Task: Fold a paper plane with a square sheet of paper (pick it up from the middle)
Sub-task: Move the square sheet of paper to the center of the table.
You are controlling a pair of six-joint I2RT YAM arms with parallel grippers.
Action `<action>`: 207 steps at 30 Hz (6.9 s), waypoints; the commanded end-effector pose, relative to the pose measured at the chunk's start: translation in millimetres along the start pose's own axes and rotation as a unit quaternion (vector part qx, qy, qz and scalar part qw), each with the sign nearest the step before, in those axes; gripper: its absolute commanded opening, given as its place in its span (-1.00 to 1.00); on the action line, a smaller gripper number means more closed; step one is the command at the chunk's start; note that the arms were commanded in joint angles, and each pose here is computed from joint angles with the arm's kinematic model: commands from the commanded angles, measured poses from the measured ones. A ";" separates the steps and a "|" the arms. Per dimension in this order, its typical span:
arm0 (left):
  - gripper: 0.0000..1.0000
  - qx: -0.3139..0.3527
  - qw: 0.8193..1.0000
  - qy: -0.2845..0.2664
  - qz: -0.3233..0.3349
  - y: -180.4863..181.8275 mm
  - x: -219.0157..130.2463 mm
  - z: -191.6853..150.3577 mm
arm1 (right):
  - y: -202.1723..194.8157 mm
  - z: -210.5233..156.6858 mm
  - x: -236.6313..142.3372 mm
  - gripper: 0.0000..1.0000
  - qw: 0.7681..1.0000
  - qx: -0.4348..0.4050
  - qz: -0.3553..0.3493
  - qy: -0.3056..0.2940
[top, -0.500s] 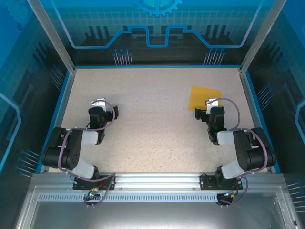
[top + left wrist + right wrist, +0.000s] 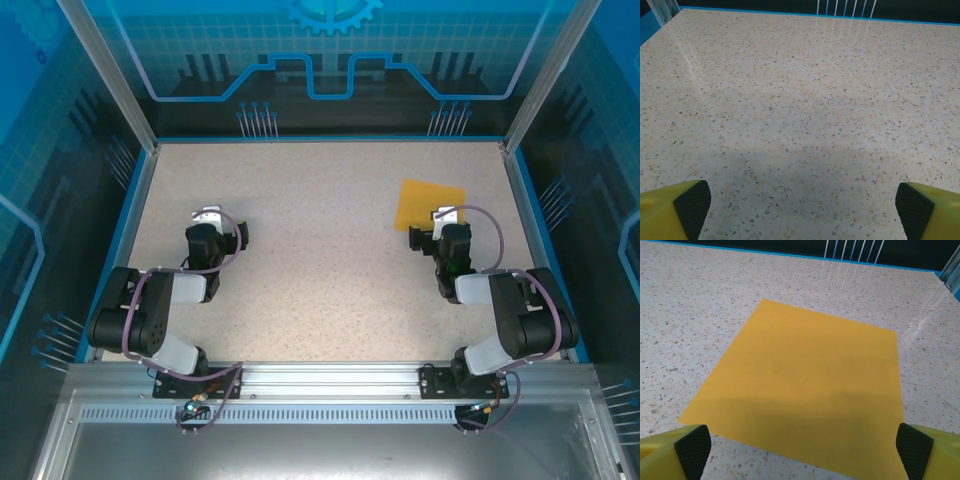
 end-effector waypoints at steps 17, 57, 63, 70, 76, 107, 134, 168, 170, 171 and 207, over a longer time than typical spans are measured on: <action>0.97 -0.055 0.998 -0.022 0.007 3.6 -37.8 33.9 | 2.0 14.6 -17.7 0.99 0.998 -0.014 -0.017 -0.065; 0.97 -0.238 0.923 0.233 -0.195 -48.2 -97.0 90.5 | 39.2 94.7 59.7 0.85 0.912 0.224 0.106 0.327; 0.97 -0.251 0.909 0.264 -0.203 -51.5 -86.7 78.6 | 42.9 77.5 96.0 0.79 0.890 0.244 0.115 0.367; 0.97 -0.250 0.906 0.274 -0.204 -52.4 -84.8 75.1 | 61.3 46.0 102.8 0.71 0.865 0.239 0.126 0.423; 0.97 -0.242 0.905 0.291 -0.194 -50.2 -88.3 68.4 | 75.3 29.4 84.2 0.71 0.860 0.198 0.114 0.457; 0.97 -0.239 0.887 0.340 -0.203 -41.6 -158.3 62.1 | 146.4 -15.2 40.4 0.64 0.833 0.093 0.202 0.507; 0.97 -0.202 0.859 0.409 -0.232 -93.7 -89.1 36.2 | 81.5 40.4 105.6 0.63 0.842 0.190 0.194 0.466; 0.97 -0.200 0.850 0.417 -0.252 -98.0 -93.5 14.2 | 134.0 48.8 29.0 0.63 0.849 0.183 0.232 0.438; 0.97 -0.201 0.851 0.414 -0.254 -97.4 -95.3 14.4 | 132.3 40.8 30.6 0.63 0.842 0.190 0.235 0.447; 0.97 -0.202 0.852 0.412 -0.254 -96.9 -96.2 14.9 | 133.2 36.9 31.0 0.63 0.839 0.190 0.239 0.450; 0.97 -0.211 0.908 0.301 -0.203 -77.0 -112.1 30.7 | 167.3 56.0 -53.5 0.66 0.877 0.123 0.242 0.396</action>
Point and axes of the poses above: each hand's point on the last joint's axis, 136 mm out from that joint toward the fingers, its own x axis out along the fingers, its own y axis along the line the jaws close on, z = x × y, the point moved 9 cm from there along -x, back along the fingers, and after that the axes turned 6 degrees about -x, right-handed, at the moved point
